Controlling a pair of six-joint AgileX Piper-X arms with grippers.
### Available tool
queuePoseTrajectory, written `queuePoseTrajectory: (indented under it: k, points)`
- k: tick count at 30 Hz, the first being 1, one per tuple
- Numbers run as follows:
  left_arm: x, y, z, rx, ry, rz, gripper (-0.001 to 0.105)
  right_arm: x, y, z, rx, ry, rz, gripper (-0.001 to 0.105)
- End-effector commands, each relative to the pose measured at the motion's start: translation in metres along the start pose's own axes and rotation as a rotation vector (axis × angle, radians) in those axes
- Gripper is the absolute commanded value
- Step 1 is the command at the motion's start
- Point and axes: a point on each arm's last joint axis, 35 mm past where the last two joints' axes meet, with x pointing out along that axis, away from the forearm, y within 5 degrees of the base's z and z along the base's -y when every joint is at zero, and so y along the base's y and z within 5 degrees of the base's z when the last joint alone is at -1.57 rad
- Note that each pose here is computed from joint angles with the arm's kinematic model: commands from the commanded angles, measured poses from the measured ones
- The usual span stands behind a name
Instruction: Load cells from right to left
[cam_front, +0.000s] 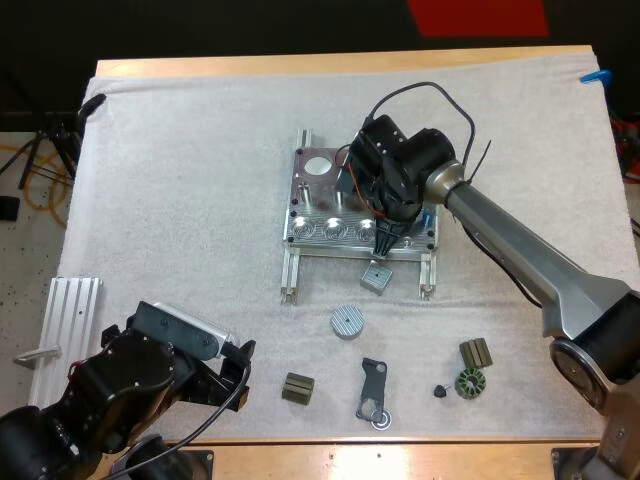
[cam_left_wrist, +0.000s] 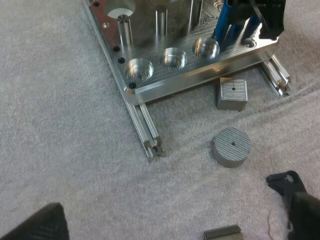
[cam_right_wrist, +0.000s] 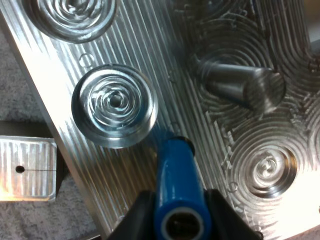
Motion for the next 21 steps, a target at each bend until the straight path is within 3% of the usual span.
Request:
queuePoseTrajectory:
  k: [1,8,21]
  points:
    - [-0.0033,0.0008,0.001,-0.013,-0.022,0.007,0.085,0.0023,-0.0021,-0.0009,0.0,0.004,-0.004,0.0]
    - [-0.0033,0.0008,0.001,-0.013,-0.022,0.007,0.085,0.006,-0.0041,0.0006,0.004,0.011,-0.026,0.0]
    - [-0.0033,0.0008,0.001,-0.013,-0.022,0.007,0.085,0.0109,0.0022,-0.0007,0.026,0.0,0.066,0.0]
